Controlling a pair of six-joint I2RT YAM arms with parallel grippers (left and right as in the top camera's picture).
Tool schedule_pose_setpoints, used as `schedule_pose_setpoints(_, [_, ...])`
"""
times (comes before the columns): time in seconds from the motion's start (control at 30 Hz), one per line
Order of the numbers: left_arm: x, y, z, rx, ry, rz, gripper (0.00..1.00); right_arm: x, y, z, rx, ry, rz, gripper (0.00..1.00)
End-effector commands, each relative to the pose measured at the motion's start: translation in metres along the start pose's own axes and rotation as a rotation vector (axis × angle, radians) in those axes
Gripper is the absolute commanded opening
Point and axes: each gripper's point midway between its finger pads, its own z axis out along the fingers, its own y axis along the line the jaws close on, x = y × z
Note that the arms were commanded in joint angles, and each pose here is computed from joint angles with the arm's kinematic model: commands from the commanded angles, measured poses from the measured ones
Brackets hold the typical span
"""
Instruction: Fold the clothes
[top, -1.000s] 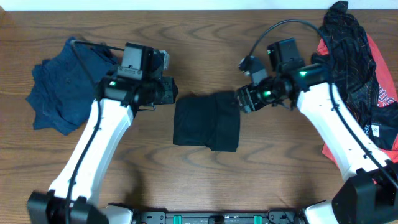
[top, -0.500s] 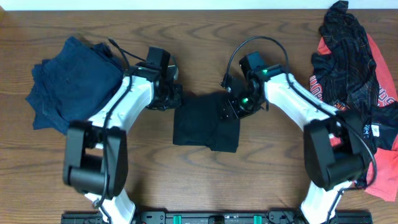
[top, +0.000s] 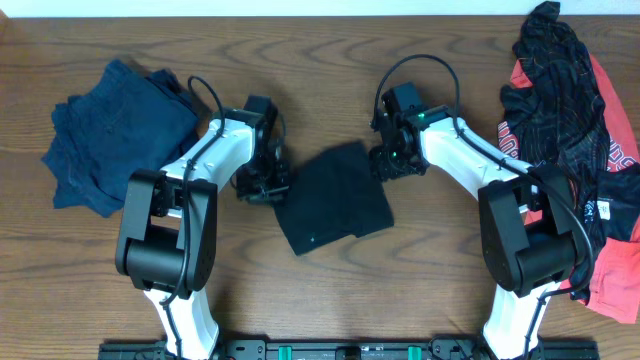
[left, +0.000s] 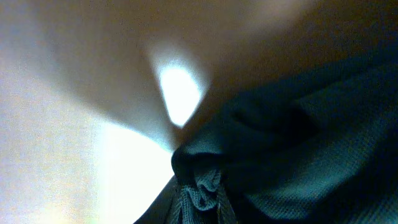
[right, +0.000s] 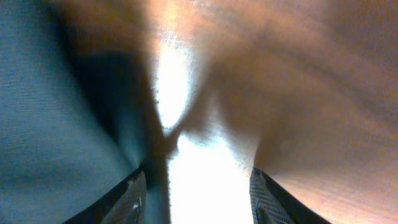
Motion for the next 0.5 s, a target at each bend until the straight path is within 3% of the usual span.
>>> schedule_pose_setpoints(0.0, [0.017, 0.014, 0.000, -0.065, 0.050, -0.094, 0.19, -0.007, -0.017, 0.001, 0.053, -0.020, 0.036, 0.53])
schedule_pose_setpoints(0.2, [0.012, 0.010, -0.059, -0.045, -0.172, -0.052, 0.25, -0.031, -0.015, -0.058, 0.055, -0.117, 0.043, 0.57])
schedule_pose_setpoints(0.23, [0.006, 0.012, -0.072, -0.057, -0.245, -0.046, 0.31, -0.035, -0.011, -0.075, 0.050, -0.147, 0.039, 0.58])
schedule_pose_setpoints(0.27, [0.000, 0.014, -0.084, -0.066, -0.312, -0.042, 0.47, -0.037, -0.007, -0.088, 0.036, -0.169, 0.031, 0.58])
schedule_pose_setpoints(0.3, [-0.008, 0.015, -0.096, -0.072, -0.384, -0.033, 0.53, -0.036, 0.002, -0.103, 0.002, -0.188, 0.005, 0.58])
schedule_pose_setpoints(0.4, [-0.037, 0.000, -0.124, -0.044, -0.566, 0.104, 0.55, -0.018, 0.028, -0.127, -0.094, -0.170, -0.038, 0.57])
schedule_pose_setpoints(0.47, [-0.049, -0.006, -0.129, -0.035, -0.615, 0.146, 0.55, 0.002, 0.042, -0.130, -0.138, -0.101, -0.049, 0.55])
